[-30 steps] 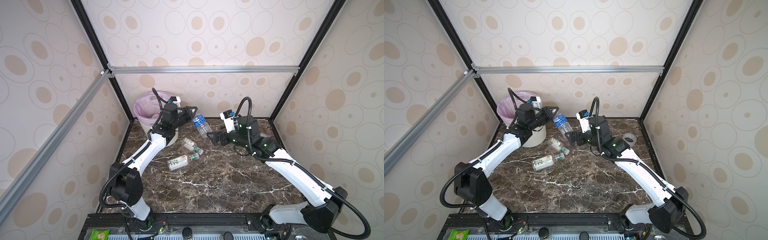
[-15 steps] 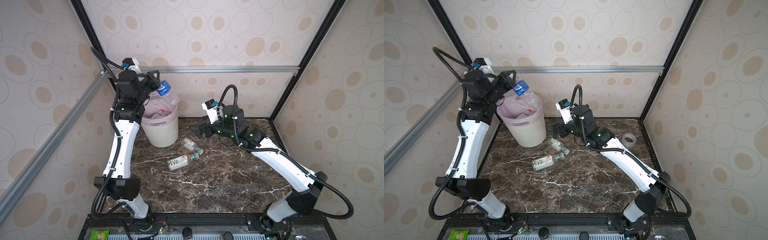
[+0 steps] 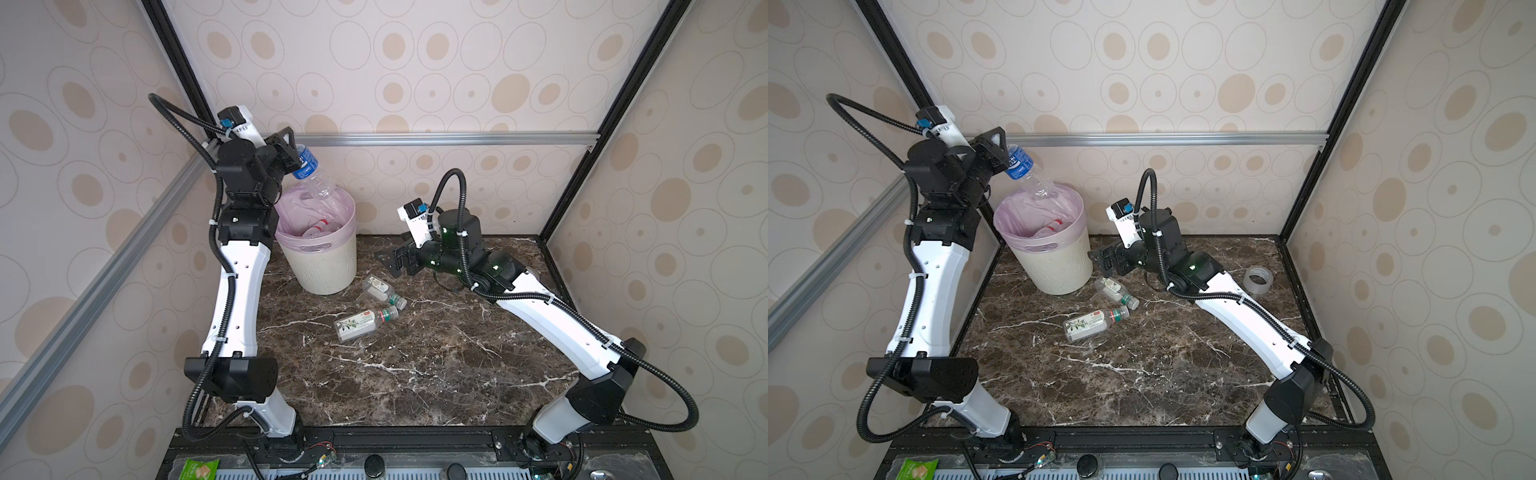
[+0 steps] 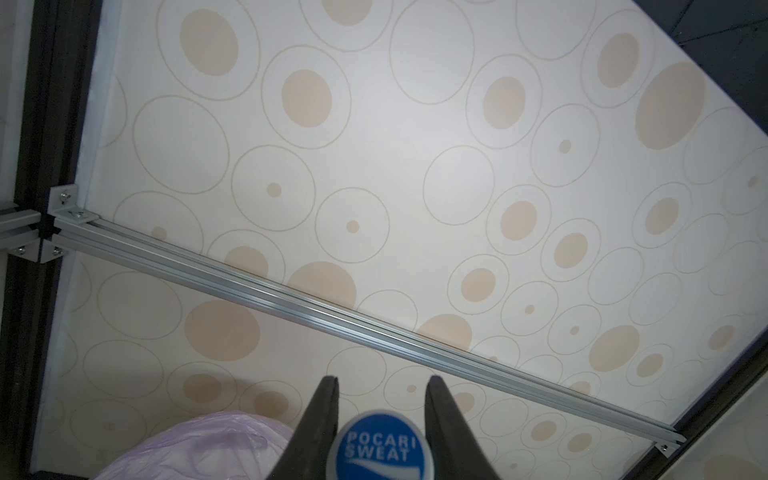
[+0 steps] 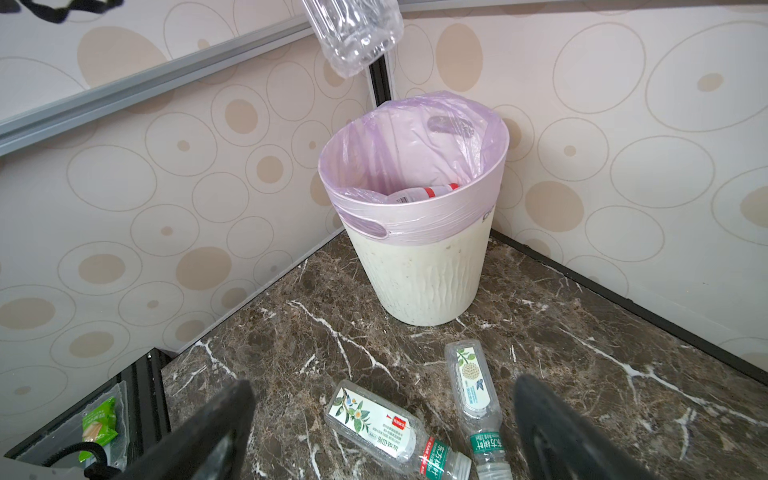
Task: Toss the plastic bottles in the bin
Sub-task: 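Carry the Pocari Sweat bottle over the bin with the left gripper while the right releases, then open the left gripper to drop the Pocari Sweat bottle into the bin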
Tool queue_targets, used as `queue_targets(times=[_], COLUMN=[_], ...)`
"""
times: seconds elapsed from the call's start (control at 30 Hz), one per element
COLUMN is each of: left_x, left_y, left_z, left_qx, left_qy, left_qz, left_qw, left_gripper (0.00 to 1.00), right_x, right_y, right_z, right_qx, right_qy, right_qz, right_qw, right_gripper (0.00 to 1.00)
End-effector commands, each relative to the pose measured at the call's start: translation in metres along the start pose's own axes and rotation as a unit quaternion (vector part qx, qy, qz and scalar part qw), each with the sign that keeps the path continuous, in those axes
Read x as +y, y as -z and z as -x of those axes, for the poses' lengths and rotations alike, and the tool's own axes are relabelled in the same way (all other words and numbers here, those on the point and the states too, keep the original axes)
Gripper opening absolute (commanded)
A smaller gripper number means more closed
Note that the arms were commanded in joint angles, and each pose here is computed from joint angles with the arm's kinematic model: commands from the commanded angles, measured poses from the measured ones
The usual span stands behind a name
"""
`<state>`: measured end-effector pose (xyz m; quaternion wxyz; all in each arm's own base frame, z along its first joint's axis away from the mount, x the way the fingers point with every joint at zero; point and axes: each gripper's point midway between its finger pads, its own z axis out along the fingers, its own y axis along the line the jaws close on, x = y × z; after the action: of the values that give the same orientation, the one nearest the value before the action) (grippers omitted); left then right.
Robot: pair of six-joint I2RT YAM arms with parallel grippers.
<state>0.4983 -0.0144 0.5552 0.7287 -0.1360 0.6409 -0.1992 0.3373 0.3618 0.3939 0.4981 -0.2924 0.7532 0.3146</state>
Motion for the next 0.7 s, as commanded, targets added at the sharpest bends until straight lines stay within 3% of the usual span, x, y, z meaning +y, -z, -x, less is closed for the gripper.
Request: queue_targets(times=[0.0, 0.07, 0.1, 0.33, 0.67], left_x=[0.037, 0.037, 0.03, -0.058, -0.087], left_y=[-0.031, -0.035, -0.034, 0.006, 0.043], left_z=[-0.062, -0.068, -0.063, -0.028, -0.09], left_qx=[0.067, 0.085, 0.084, 0.048, 0.111], left_qy=[-0.004, -0.018, -0.027, -0.057, 0.006], left_qz=[0.039, 0.051, 0.048, -0.024, -0.073], left_qw=[0.997, 0.995, 0.995, 0.997, 0.991], left_gripper=[0.51, 0.88, 0.98, 0.99, 0.99], right_x=[0.002, 0.002, 0.002, -0.002, -0.036], right_y=[-0.005, -0.004, -0.004, -0.005, 0.005], right_z=[-0.001, -0.004, -0.006, -0.009, -0.034], right_qx=[0.005, 0.008, 0.009, 0.006, 0.023], right_qy=[0.007, 0.008, 0.008, -0.001, -0.036], right_qz=[0.003, 0.004, 0.003, -0.002, -0.052], right_qw=[1.0, 1.0, 1.0, 1.0, 0.998], right_gripper=[1.0, 1.0, 1.0, 1.0, 1.0])
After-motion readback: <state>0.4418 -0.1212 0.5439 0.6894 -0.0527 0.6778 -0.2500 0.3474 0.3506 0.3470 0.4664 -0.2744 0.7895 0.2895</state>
